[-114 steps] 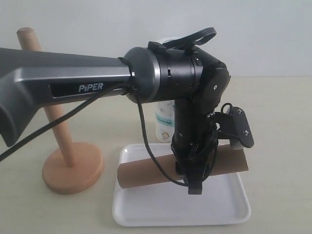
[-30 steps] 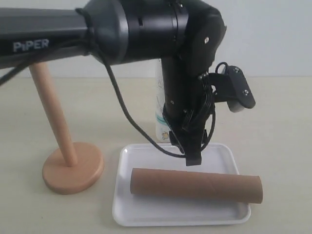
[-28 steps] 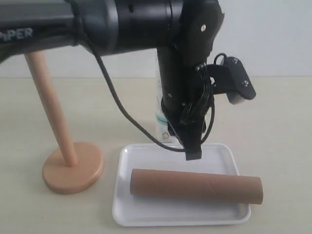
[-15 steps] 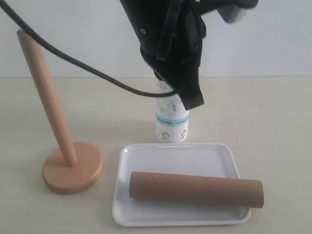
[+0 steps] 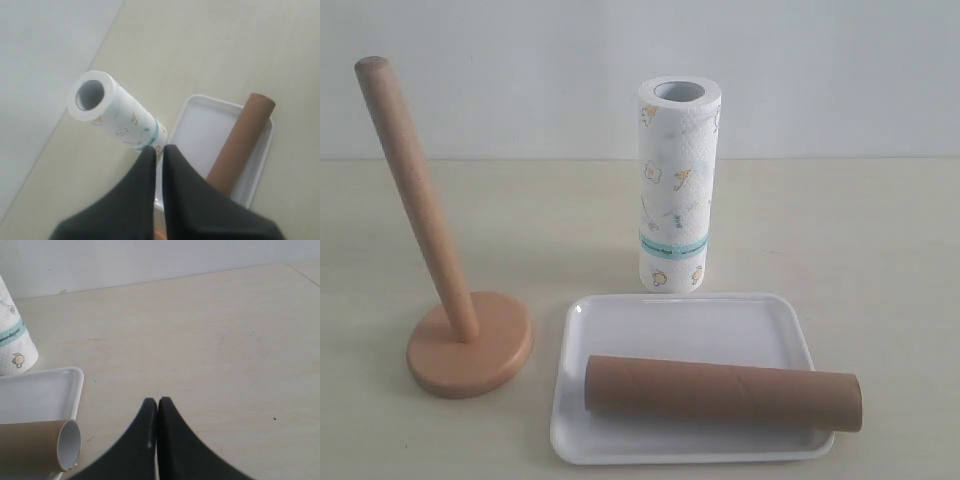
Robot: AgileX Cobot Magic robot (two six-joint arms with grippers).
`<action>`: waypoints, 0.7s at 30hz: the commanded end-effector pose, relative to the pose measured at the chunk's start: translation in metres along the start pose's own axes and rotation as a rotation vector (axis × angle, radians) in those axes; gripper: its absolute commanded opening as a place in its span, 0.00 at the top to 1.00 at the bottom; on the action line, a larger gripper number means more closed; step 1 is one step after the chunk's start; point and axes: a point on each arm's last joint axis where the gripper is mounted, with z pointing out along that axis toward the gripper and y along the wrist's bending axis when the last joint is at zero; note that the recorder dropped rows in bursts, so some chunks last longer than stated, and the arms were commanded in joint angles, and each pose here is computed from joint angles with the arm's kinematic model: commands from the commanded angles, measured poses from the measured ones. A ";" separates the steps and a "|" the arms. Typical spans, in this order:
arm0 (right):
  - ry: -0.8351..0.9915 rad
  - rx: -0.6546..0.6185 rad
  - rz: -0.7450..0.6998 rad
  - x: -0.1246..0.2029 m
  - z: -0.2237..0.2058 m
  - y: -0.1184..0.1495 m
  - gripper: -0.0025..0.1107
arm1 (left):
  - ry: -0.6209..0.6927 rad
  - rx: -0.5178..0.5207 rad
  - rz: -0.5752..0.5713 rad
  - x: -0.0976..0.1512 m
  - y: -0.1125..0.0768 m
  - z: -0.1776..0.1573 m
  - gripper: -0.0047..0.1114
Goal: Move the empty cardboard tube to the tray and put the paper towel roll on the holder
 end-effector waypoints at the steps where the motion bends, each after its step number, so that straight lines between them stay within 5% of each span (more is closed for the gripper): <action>1: -0.012 0.005 -0.005 -0.001 0.000 0.000 0.98 | -0.121 -0.018 -0.063 0.011 0.000 -0.058 0.92; 7: -0.012 0.005 -0.005 -0.001 0.000 0.000 0.98 | -0.185 -0.024 -0.146 0.059 -0.009 -0.111 0.92; 21: -0.012 0.005 -0.005 -0.001 0.000 0.000 0.98 | -0.644 -0.069 -0.298 0.172 -0.043 -0.178 0.92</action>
